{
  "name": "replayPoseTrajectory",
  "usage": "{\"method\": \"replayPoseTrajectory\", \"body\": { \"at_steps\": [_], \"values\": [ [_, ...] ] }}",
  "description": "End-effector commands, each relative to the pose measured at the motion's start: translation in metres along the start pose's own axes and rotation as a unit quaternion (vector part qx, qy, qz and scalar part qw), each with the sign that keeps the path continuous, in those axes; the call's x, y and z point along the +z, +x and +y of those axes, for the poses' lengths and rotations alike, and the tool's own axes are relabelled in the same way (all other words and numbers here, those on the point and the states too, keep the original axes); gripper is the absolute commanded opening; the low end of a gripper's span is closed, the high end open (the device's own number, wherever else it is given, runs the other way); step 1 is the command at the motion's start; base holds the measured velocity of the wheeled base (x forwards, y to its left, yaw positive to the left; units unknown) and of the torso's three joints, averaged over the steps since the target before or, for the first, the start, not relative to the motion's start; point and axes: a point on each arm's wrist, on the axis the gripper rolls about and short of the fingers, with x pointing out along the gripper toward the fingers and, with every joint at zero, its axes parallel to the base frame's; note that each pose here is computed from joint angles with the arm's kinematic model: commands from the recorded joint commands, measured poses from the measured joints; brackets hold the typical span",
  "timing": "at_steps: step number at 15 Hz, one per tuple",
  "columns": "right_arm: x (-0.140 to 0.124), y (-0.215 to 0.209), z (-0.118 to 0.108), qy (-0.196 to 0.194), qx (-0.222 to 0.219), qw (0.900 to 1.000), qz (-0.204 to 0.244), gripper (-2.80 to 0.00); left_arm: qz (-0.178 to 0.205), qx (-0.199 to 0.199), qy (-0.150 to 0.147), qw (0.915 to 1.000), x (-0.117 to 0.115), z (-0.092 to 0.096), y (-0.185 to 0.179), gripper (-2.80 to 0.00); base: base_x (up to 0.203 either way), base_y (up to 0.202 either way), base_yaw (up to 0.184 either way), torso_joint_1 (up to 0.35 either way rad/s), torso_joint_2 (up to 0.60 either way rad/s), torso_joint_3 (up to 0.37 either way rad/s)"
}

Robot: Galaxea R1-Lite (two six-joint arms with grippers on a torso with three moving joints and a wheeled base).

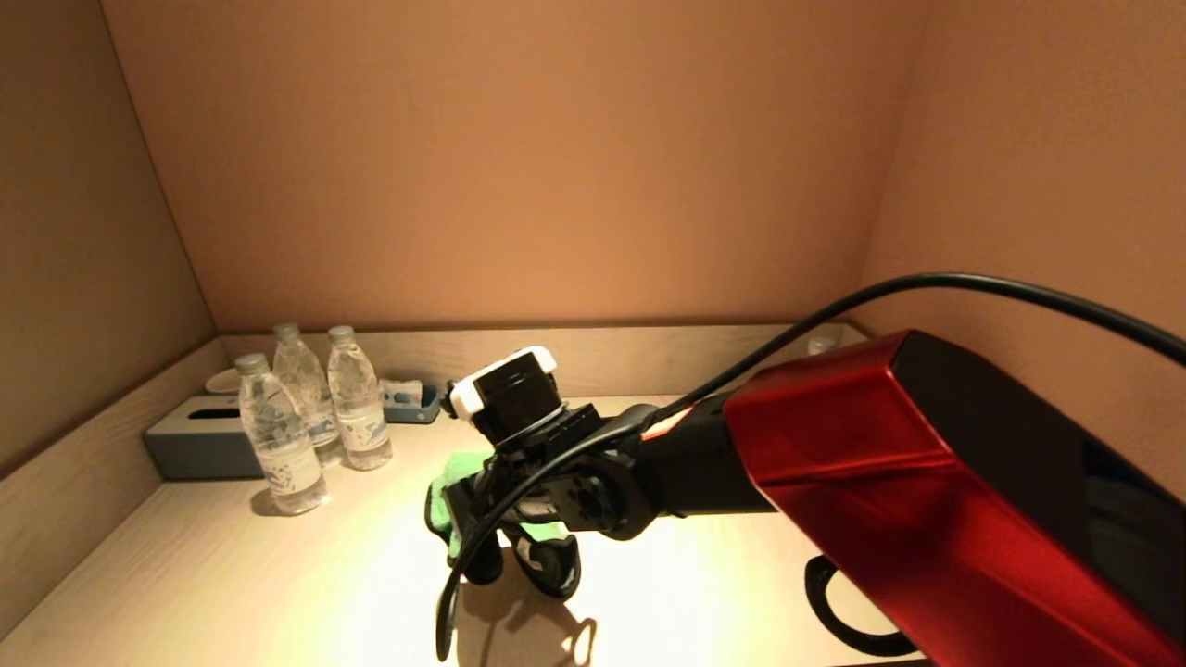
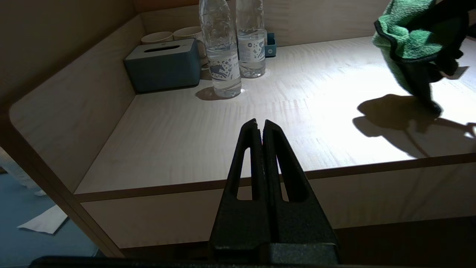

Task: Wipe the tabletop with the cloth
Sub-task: Sweep the stains on the table

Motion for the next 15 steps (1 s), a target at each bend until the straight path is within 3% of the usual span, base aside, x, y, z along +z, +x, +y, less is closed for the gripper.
{"method": "replayPoseTrajectory", "body": {
  "at_steps": [1,6,8,15],
  "values": [
    [0.002,0.015,0.009,-0.005,0.009,1.0,-0.007,-2.8,0.001,0.0,0.0,1.0,0.0,0.0,0.0,-2.8,0.0,0.0,0.0,0.0,0.0,0.0],
    [0.019,0.026,0.027,-0.016,0.026,0.999,-0.031,-2.8,0.001,0.0,0.0,1.0,0.0,0.0,0.0,-2.8,0.0,0.0,0.0,0.0,0.0,0.0],
    [0.008,0.043,0.025,-0.015,0.021,1.0,-0.008,-2.8,0.0,-0.001,0.0,1.0,0.0,0.0,0.0,-2.8,0.0,0.0,0.0,0.0,0.0,0.0],
    [-0.03,0.068,-0.032,0.023,-0.03,0.997,0.065,-2.8,0.001,0.0,0.0,1.0,0.0,0.0,0.0,-2.8,0.0,0.0,0.0,0.0,0.0,0.0]
  ]
}}
